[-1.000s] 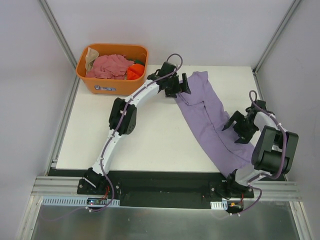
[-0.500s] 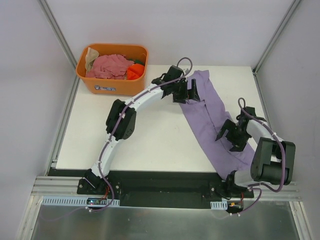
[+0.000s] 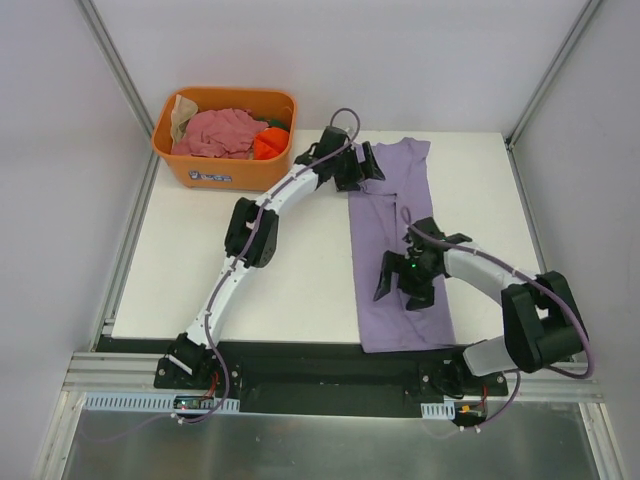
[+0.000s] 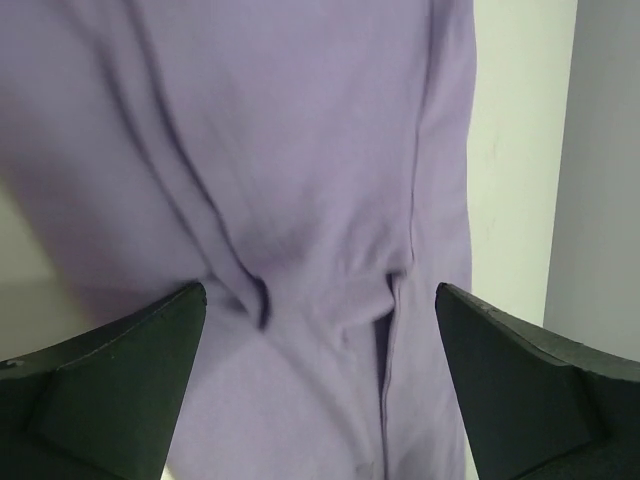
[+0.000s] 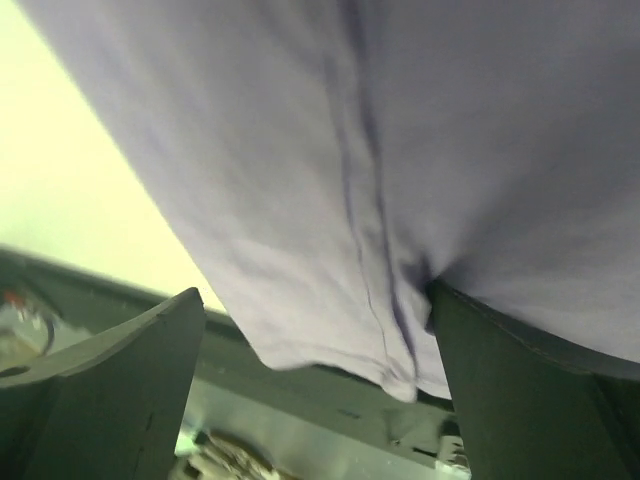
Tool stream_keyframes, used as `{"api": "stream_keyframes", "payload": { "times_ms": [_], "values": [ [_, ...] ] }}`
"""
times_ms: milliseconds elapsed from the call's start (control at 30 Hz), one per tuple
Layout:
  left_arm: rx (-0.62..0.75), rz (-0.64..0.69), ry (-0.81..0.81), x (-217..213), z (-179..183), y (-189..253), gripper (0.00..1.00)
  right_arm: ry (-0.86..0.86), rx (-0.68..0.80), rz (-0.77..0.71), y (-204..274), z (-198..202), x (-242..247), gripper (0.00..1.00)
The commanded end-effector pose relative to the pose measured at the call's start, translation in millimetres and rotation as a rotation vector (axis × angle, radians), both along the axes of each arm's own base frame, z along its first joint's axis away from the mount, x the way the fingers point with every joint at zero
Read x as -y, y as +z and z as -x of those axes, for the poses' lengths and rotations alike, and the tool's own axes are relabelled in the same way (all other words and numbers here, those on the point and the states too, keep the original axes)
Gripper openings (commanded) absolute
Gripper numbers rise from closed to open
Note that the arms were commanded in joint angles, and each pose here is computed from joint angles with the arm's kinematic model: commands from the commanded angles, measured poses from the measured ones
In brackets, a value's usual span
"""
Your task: Fold and stack the t-shirts
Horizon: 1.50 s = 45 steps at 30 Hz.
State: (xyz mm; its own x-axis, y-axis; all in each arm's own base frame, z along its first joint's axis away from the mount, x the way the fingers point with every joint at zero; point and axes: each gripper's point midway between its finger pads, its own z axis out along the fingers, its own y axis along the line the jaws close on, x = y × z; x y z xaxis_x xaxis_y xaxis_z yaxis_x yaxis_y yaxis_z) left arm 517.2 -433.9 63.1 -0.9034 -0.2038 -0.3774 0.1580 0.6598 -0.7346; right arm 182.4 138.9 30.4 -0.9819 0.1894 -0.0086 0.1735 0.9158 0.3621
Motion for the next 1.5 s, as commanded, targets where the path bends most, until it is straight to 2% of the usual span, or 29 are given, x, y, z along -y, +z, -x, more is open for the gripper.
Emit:
{"api": "stream_keyframes", "payload": {
  "times_ms": [0, 167, 300, 500, 600, 633, 733, 800, 933, 1000, 1067, 1233, 1433, 1467],
  "values": [
    [0.067, 0.07, 0.122, -30, -56, 2, 0.99, 0.155, -0.027, -0.162, 28, 11, -68, 0.96],
    [0.165, 0.149, 0.163, -34, -84, 19, 0.99, 0.343, 0.063, -0.196, 64, 15, -99, 0.96],
    [0.213, 0.156, 0.186, -38, -91, 41, 0.99, 0.352, 0.109, -0.21, 78, 17, -97, 0.96],
    [0.336, 0.179, 0.063, -39, -67, 123, 0.99, 0.31, 0.279, -0.004, 81, 5, -53, 0.96],
    [0.324, 0.176, -0.047, -42, -22, 158, 0.99, 0.279, 0.356, 0.05, 84, 3, -36, 0.96],
    [0.337, 0.179, -0.088, -43, -1, 175, 0.99, 0.266, 0.354, 0.059, 81, 5, -33, 0.96],
    [0.33, 0.077, -0.133, -55, 65, 181, 0.99, 0.216, 0.285, 0.111, 69, 18, -17, 0.96],
    [0.311, -0.018, -0.127, -68, 114, 167, 0.99, 0.168, 0.252, 0.14, 58, 26, -7, 0.96],
    [0.204, -0.201, -0.114, -98, 222, 103, 0.99, 0.094, 0.193, 0.219, 39, 41, 16, 0.97],
    [0.138, -0.218, -0.148, -107, 275, 81, 0.99, 0.076, 0.174, 0.278, 31, 45, 30, 0.98],
    [0.043, -0.251, -0.152, -119, 311, 54, 0.99, 0.066, 0.146, 0.302, 23, 51, 36, 0.97],
    [-0.135, -0.321, -0.202, -132, 378, 4, 0.88, 0.031, 0.079, 0.334, 3, 64, 43, 0.92],
    [-0.211, -0.377, -0.234, -125, 400, -20, 0.72, -0.001, 0.043, 0.339, -10, 71, 44, 0.83],
    [-0.215, -0.395, -0.233, -124, 401, -25, 0.67, -0.007, 0.037, 0.35, -12, 73, 46, 0.81]
  ]
}}
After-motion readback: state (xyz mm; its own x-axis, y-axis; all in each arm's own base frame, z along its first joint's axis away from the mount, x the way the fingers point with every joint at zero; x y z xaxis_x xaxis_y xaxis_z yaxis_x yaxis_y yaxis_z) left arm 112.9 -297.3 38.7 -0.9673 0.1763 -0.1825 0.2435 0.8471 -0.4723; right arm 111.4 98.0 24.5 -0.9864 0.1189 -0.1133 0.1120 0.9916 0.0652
